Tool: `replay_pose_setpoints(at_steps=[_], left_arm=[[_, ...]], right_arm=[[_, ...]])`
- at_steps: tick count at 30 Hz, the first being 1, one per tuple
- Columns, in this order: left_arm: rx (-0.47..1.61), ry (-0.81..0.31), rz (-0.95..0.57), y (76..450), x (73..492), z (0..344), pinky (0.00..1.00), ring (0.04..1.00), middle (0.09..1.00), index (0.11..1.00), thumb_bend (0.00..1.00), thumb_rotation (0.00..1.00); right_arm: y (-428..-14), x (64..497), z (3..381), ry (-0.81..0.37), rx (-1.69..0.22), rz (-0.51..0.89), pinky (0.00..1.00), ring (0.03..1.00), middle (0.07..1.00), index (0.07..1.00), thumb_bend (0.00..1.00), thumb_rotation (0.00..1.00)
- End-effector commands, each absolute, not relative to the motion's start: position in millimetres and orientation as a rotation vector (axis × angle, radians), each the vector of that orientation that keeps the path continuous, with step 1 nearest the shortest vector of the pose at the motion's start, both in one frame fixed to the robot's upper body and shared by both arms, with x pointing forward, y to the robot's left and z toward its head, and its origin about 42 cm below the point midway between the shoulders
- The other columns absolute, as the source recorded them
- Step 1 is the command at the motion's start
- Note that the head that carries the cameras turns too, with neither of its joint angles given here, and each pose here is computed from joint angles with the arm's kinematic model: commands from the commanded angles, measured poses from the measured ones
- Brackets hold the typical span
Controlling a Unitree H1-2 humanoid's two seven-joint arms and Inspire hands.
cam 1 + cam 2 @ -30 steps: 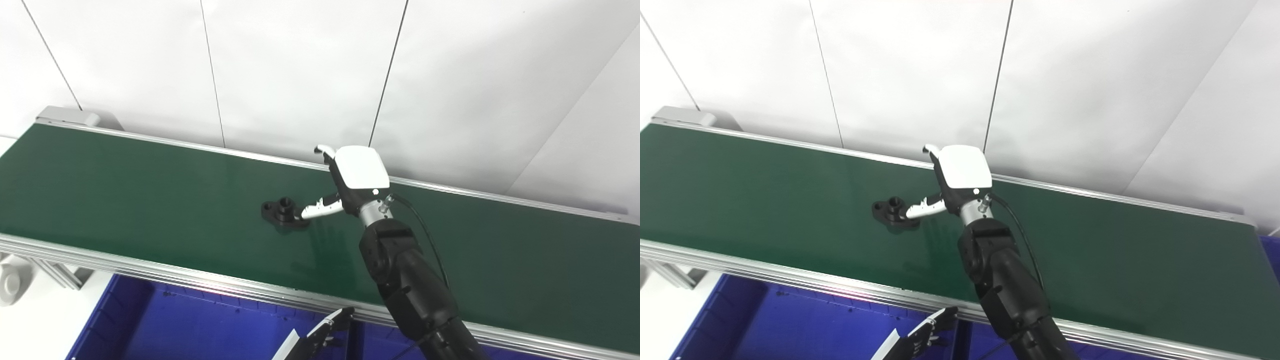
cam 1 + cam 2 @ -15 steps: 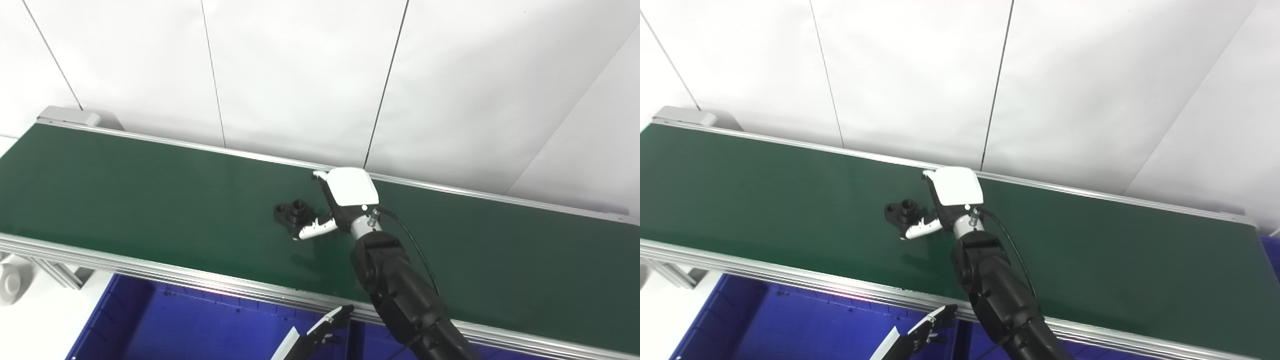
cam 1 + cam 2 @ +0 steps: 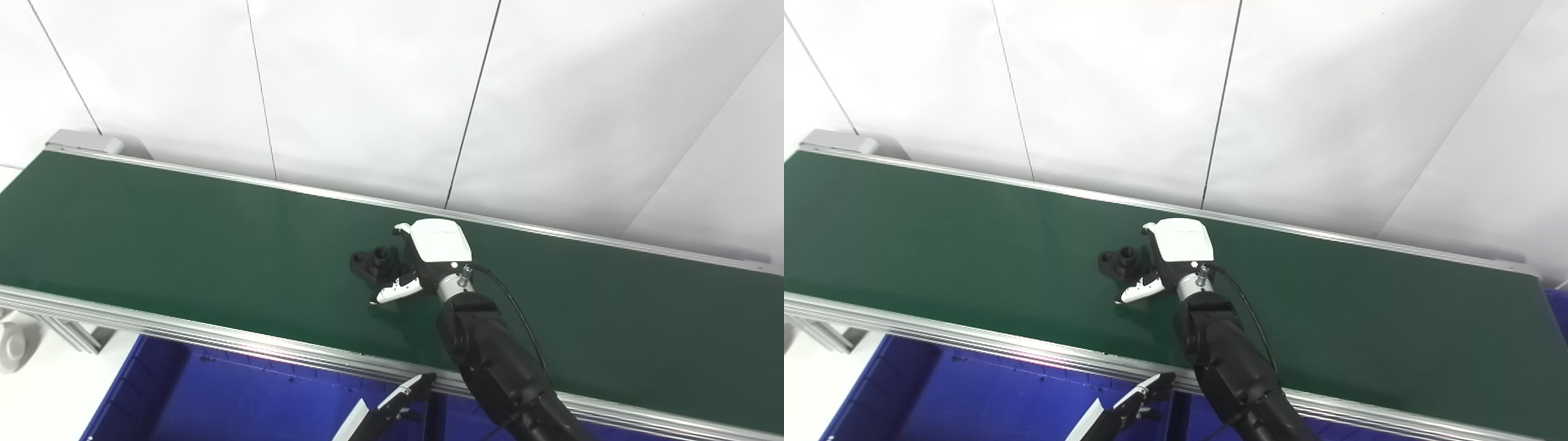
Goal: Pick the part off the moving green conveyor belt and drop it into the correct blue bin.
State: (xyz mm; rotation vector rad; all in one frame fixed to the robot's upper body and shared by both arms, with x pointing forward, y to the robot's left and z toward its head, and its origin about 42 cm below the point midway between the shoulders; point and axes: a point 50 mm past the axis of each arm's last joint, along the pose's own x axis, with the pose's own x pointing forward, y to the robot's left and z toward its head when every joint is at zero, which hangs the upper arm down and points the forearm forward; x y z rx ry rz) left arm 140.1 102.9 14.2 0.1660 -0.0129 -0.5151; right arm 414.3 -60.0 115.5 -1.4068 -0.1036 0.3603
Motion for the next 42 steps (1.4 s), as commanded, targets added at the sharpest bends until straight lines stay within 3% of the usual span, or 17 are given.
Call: replay_pose_setpoints(at_steps=[1,8,12,14,15,17,18,19,21,31,42], left_arm=[[0.097,-0.092,-0.518,75,135,32,0.76,0.876,0.912,0.912,0.66,0.84],[0.087,-0.093,-0.515,73,133,34,0.76,0.88,0.914,0.916,0.65,0.83],[0.088,-0.094,-0.512,72,132,36,0.77,0.88,0.916,0.917,0.65,0.83],[0.088,-0.096,-0.512,72,132,38,0.77,0.88,0.917,0.917,0.64,0.83],[0.088,-0.097,-0.511,72,132,38,0.77,0.882,0.917,0.918,0.64,0.83],[0.087,-0.097,-0.511,72,132,39,0.78,0.882,0.917,0.919,0.63,0.83],[0.087,-0.097,-0.512,72,132,39,0.77,0.882,0.917,0.921,0.63,0.82],[0.088,-0.097,-0.513,72,132,40,0.77,0.882,0.918,0.922,0.62,0.82],[0.09,-0.096,-0.514,72,132,41,0.77,0.883,0.921,0.926,0.61,0.82],[0.085,-0.092,-0.515,76,130,42,0.78,0.888,0.922,0.925,0.61,0.8],[0.081,-0.072,-0.522,78,131,41,0.79,0.9,0.927,0.932,0.64,0.81]], right_arm=[[-53,424,136,-0.164,-1.395,0.316,0.39,0.539,0.687,0.796,0.99,0.54],[-51,421,129,-0.145,-1.405,0.337,0.3,0.432,0.599,0.735,0.95,0.53],[-47,418,124,-0.143,-1.417,0.37,0.18,0.253,0.381,0.674,0.92,0.51],[-46,417,122,-0.135,-1.43,0.382,0.16,0.239,0.357,0.63,0.87,0.47],[-46,416,120,-0.123,-1.433,0.39,0.17,0.245,0.358,0.593,0.8,0.38],[-46,415,116,-0.047,-1.465,0.423,0.17,0.248,0.359,0.578,0.77,0.33],[-46,414,112,0.021,-1.5,0.453,0.16,0.243,0.425,0.523,0.63,0.14],[-47,413,108,0.081,-1.533,0.482,0.16,0.246,0.448,0.507,0.58,0.07],[-50,411,103,0.149,-1.573,0.517,0.17,0.255,0.468,0.494,0.54,0.01],[-71,397,76,0.387,-1.73,0.697,0.11,0.183,0.47,0.495,0.53,0.0],[-79,393,82,0.435,-1.717,0.682,0.12,0.195,0.47,0.495,0.52,0.0]])
